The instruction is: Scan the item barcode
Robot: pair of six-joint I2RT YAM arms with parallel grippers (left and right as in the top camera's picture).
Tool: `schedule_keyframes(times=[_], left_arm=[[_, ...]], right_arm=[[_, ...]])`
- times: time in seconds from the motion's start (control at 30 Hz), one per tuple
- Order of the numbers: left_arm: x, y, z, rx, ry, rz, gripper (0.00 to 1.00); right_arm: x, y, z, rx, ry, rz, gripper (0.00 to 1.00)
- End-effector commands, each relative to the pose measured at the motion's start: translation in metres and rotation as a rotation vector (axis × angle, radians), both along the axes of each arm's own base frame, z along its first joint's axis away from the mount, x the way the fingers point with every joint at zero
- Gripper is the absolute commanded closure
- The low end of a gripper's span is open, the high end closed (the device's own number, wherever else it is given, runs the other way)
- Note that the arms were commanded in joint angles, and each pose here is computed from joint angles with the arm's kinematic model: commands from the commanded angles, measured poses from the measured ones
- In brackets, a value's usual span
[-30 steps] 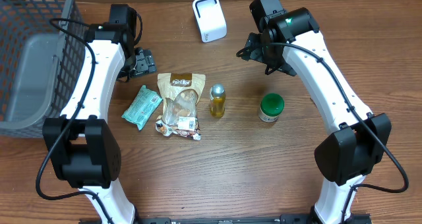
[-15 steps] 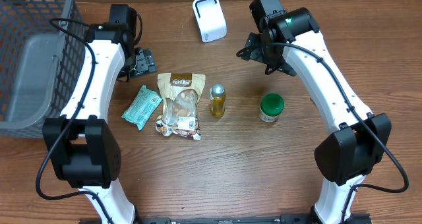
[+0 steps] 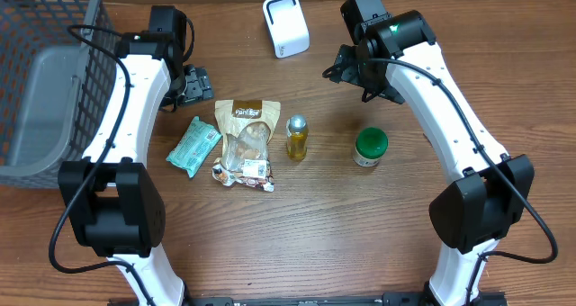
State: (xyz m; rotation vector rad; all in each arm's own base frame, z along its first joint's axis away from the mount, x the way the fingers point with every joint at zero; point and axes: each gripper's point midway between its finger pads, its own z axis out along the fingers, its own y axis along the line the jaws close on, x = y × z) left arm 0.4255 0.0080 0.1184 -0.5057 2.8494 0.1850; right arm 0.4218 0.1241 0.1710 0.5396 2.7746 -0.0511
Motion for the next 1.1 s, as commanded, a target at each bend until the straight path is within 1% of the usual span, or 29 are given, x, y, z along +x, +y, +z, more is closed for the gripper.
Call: schedule_keyframes(times=[0.0,0.37,0.47,0.7,0.8,0.9,1.07], left_arm=[[0.005,0.002,0.003,0.016,-0.01,-0.013,0.0],[0.005,0.002,0.003,0.016,-0.01,-0.013,0.0],[0.005,0.002,0.003,0.016,-0.01,-0.013,0.0],[0.005,0.002,0.003,0.016,-0.01,-0.013,0.0],[0.005,0.002,0.003,0.016,-0.01,-0.013,0.0],[0.005,0.002,0.003,0.016,-0.01,-0.013,0.0],[0.005,0.002,0.003,0.016,-0.01,-0.013,0.0]], right_arm=[[0.005,0.0,0.025,0.025,-0.069,-0.008,0.0],[0.004,0.006,0.025,0.06,-0.06,0.002,0.0],[0.002,0.014,0.024,0.106,-0.046,0.017,0.0],[0.002,0.017,0.024,0.12,-0.047,0.022,0.0],[0.001,0.023,0.024,0.153,-0.04,0.034,0.0],[0.002,0.025,0.025,0.142,-0.042,0.094,0.0],[0.001,0.024,0.042,0.149,-0.084,0.114,0.01]])
